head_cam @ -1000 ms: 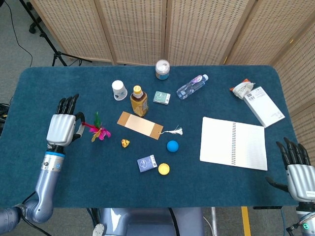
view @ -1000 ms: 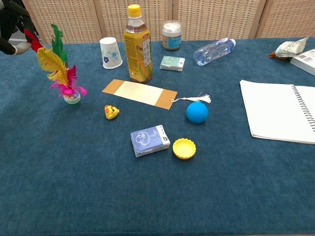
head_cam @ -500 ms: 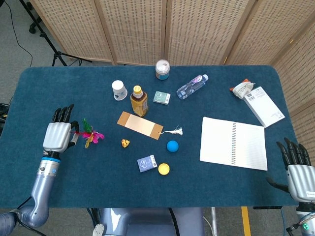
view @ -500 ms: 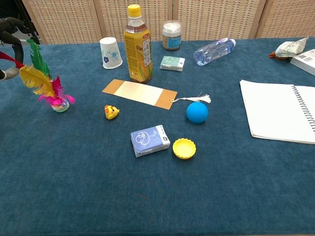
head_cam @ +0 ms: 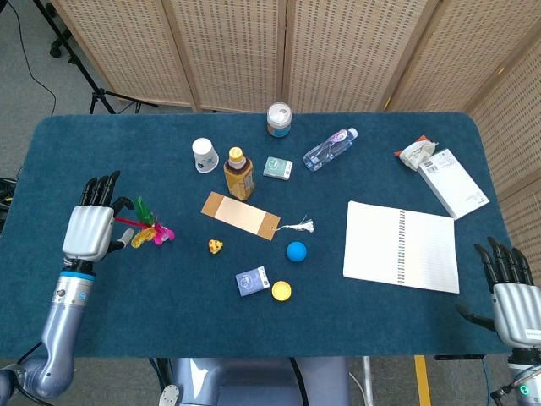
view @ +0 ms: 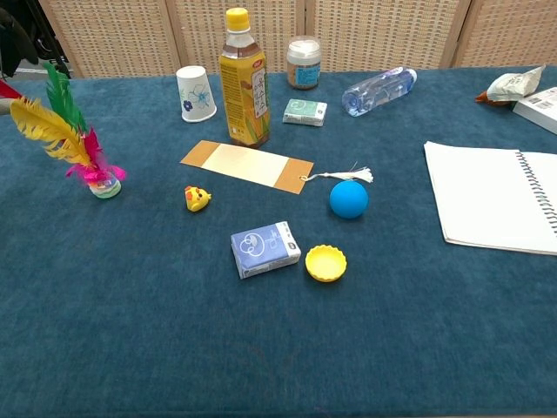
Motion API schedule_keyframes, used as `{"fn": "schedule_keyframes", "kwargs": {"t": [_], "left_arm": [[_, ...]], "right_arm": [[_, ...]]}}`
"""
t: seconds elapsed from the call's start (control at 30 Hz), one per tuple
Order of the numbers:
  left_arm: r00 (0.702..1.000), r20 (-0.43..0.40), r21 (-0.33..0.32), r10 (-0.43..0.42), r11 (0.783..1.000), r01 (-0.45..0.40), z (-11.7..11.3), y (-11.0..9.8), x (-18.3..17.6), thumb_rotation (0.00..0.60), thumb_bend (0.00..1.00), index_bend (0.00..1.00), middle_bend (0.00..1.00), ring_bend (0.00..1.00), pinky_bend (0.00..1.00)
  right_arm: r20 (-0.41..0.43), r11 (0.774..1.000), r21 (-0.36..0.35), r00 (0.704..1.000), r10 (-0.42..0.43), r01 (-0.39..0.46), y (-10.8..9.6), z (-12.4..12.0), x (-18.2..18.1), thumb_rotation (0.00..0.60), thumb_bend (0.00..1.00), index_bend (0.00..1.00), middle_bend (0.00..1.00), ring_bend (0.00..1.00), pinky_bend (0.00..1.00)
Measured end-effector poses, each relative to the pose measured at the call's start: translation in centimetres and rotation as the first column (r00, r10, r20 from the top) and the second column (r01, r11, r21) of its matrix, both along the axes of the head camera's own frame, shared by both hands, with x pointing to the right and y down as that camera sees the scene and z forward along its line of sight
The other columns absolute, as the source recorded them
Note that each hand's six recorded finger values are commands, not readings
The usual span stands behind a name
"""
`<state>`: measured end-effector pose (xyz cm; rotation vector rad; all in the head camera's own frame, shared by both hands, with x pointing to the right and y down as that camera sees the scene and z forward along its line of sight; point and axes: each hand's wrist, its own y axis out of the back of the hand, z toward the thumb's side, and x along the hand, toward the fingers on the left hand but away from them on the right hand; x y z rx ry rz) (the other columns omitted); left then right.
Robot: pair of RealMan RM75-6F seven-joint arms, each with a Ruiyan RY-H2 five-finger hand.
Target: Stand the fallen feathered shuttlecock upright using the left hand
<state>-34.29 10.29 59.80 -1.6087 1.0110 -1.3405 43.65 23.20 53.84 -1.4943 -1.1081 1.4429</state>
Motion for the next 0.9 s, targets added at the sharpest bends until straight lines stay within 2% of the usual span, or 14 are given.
{"fn": "schedule_keyframes", "kwargs": {"t": [0.23,0.37,0.47,0.57,0.67,0.8,0.9], "left_arm": [[0.999,-0.048,0.034,0.004,0.999,-0.002,-2.4,0.3,-0.2,0.6,0.12,0.24,0.0,0.0,0.0],[0.997,-0.072,0.064,0.039,0.997,-0.034,-3.9,0.8,-0.4,0.6,0.12,0.18,0.0,0.0,0.0],[0.993,-0.076,0.085,0.089,0.993,-0.083,-4.9,1.9,-0.7,0.6,0.12,0.11,0.0,0.0,0.0],[0.989,-0.051,0.088,0.141,0.987,-0.136,-5.5,4.1,-1.7,0.6,0.12,0.06,0.0,0.0,0.0],[0.99,0.001,0.042,0.143,0.989,-0.143,-5.2,7.1,-3.7,0.6,0.12,0.02,0.0,0.0,0.0],[0.994,0.05,-0.094,0.093,0.992,-0.088,-3.9,11.3,-6.7,0.6,0.12,0.0,0.0,0.0,0.0],[0.994,0.075,-0.13,0.082,0.989,-0.072,-3.4,12.5,-7.9,0.6,0.12,0.0,0.0,0.0,0.0]], "right_arm": [[0.0,1.0,0.01,1.0,0.001,-0.001,0.1,-0.1,0.0,0.6,0.0,0.0,0.0,0.0,0.0],[0.002,1.0,0.014,1.0,0.006,-0.006,0.0,-0.3,0.1,0.6,0.0,0.0,0.0,0.0,0.0],[0.004,1.0,0.021,1.0,0.012,-0.012,-0.1,-0.5,0.2,0.6,0.0,0.0,0.0,0.0,0.0],[0.003,1.0,0.021,1.0,0.017,-0.017,-0.2,-0.5,0.3,0.6,0.0,0.0,0.0,0.0,0.0],[0.005,1.0,0.021,1.0,0.018,-0.019,-0.2,-0.5,0.4,0.6,0.0,0.0,0.0,0.0,0.0],[0.005,1.0,0.019,1.0,0.014,-0.014,-0.2,-0.4,0.3,0.6,0.0,0.0,0.0,0.0,0.0],[-0.001,1.0,0.005,1.0,0.016,-0.016,-0.2,-0.1,0.3,0.6,0.0,0.0,0.0,0.0,0.0]]}}
